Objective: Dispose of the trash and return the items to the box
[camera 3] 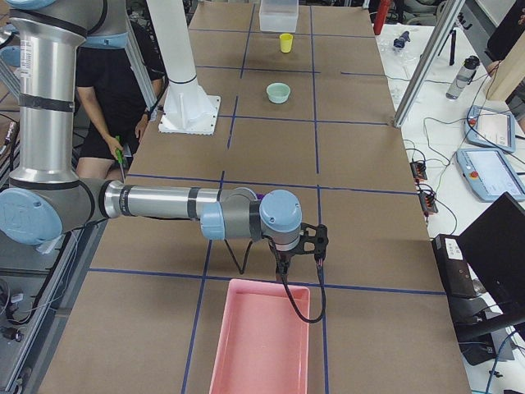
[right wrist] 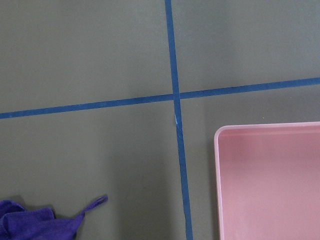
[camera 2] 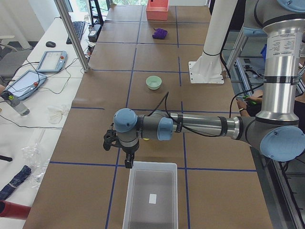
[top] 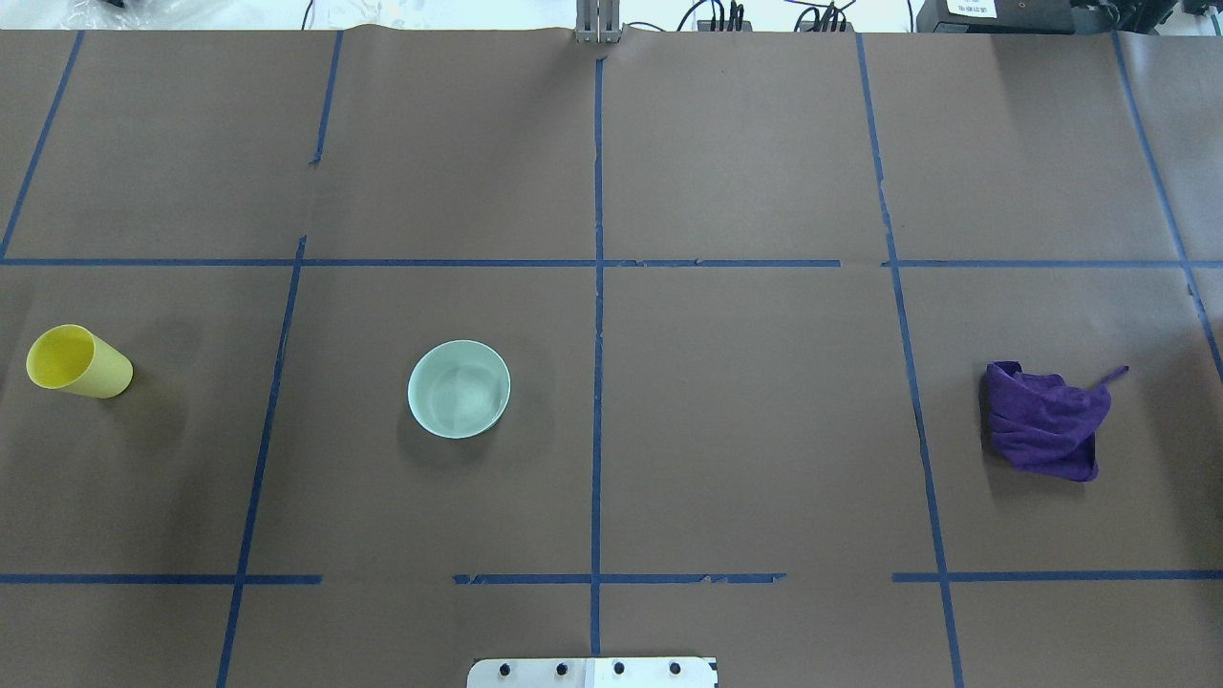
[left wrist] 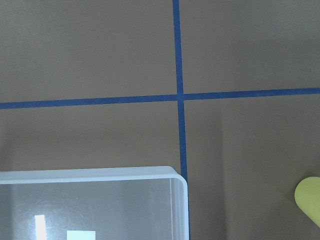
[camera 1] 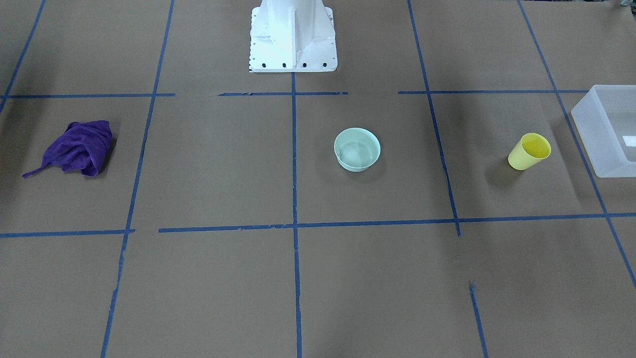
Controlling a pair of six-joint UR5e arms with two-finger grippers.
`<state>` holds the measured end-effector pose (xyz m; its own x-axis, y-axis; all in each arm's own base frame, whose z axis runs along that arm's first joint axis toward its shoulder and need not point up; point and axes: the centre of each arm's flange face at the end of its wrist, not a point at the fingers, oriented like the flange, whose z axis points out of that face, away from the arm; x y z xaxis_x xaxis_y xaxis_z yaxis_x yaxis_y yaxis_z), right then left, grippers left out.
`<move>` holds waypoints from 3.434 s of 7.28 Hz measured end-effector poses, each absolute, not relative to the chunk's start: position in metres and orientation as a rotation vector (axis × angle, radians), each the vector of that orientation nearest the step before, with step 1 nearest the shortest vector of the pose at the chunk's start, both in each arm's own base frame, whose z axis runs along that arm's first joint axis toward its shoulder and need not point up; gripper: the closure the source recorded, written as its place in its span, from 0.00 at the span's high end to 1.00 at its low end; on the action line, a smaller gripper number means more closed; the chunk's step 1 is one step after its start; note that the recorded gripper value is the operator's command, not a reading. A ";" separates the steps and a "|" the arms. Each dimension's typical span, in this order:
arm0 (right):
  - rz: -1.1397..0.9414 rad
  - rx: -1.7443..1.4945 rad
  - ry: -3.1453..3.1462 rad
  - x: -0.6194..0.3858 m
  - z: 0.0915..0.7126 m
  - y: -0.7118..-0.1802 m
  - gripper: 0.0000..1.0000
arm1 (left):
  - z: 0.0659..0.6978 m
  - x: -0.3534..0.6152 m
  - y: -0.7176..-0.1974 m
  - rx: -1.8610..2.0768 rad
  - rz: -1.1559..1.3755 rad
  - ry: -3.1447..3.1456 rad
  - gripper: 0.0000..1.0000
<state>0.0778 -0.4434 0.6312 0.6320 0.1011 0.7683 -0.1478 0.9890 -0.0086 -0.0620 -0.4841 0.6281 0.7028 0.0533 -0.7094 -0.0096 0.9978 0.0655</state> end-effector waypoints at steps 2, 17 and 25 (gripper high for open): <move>0.142 0.062 -0.873 0.078 0.628 -0.446 1.00 | 0.612 -0.062 -0.487 0.090 0.046 0.790 1.00; 0.097 0.135 -0.877 0.070 0.584 -0.453 1.00 | 0.600 0.134 -0.419 0.184 -0.069 0.923 0.97; 0.094 0.146 -0.884 0.069 0.578 -0.454 1.00 | 0.612 0.181 -0.429 0.186 -0.011 0.902 0.30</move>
